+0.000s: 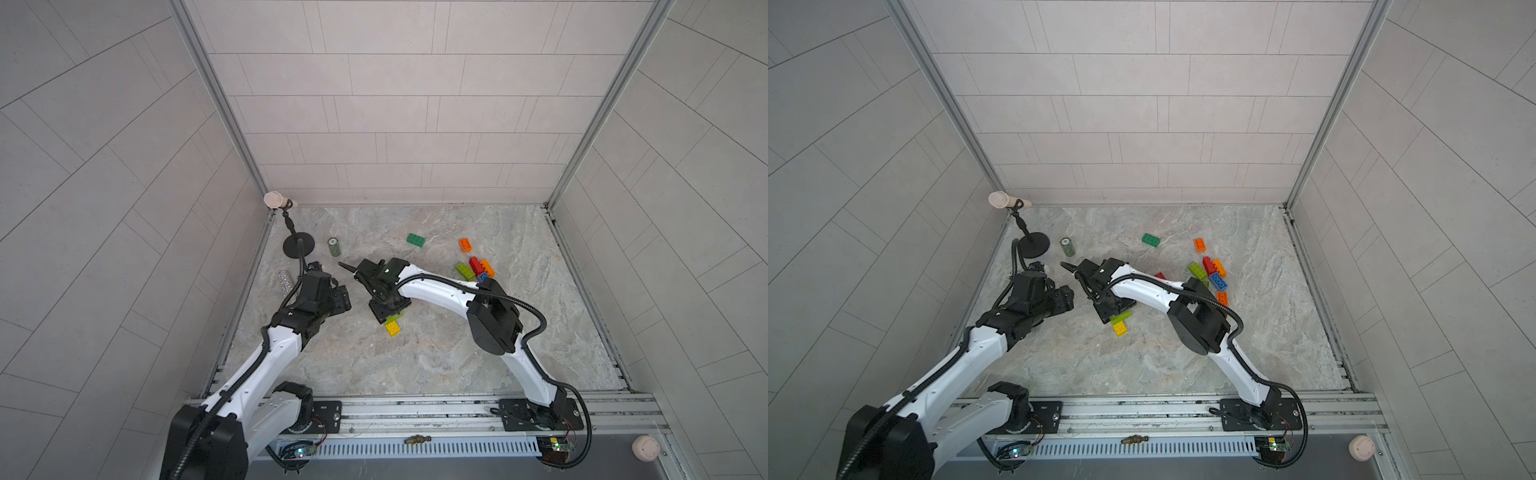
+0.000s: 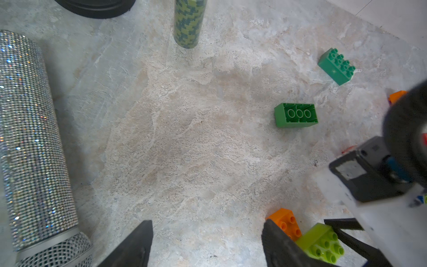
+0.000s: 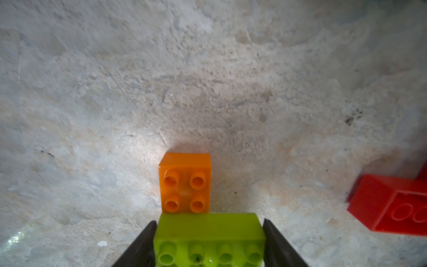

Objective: Assemble a rectangle with lego
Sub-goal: Assemble the lego brick with the lego brick.

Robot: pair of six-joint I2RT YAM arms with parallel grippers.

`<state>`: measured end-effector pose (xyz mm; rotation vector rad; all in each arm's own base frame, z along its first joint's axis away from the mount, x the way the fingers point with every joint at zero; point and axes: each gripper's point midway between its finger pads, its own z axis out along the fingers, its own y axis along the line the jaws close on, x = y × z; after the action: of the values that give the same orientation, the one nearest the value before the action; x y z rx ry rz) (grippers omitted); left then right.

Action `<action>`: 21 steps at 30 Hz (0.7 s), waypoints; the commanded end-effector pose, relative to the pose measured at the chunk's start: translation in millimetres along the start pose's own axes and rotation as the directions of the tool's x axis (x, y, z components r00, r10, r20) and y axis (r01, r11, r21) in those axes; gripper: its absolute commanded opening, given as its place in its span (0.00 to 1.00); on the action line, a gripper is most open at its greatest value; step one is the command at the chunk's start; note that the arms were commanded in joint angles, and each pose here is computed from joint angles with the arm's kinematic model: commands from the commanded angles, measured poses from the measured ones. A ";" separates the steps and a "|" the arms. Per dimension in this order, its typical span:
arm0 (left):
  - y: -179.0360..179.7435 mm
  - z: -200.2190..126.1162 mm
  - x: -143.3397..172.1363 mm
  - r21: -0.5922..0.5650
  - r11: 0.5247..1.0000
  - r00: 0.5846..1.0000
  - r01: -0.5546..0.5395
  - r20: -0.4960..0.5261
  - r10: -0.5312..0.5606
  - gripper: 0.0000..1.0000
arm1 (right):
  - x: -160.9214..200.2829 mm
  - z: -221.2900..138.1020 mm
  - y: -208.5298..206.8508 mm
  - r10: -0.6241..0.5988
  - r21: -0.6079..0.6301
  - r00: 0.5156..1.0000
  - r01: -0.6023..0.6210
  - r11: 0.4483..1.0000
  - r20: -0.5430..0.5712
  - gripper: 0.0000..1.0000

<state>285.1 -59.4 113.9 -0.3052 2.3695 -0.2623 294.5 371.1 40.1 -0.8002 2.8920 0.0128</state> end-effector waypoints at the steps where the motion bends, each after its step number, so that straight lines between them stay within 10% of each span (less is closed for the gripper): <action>1: 1.6 -14.6 -6.4 0.003 1.000 0.999 0.014 0.034 -0.014 0.79 | 61.3 75.0 -47.5 -0.024 0.176 0.969 0.069 0.982 -0.246 0.00; 21: -17.4 -10.3 -13.7 0.067 0.998 0.998 0.018 0.057 -0.022 0.77 | 91.9 76.2 -75.6 -0.021 0.225 0.966 0.081 0.971 -0.256 0.00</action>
<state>276.9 -64.1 116.6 -0.3167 2.3456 -0.3120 299.5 338.4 38.0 -0.7767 2.8285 0.0102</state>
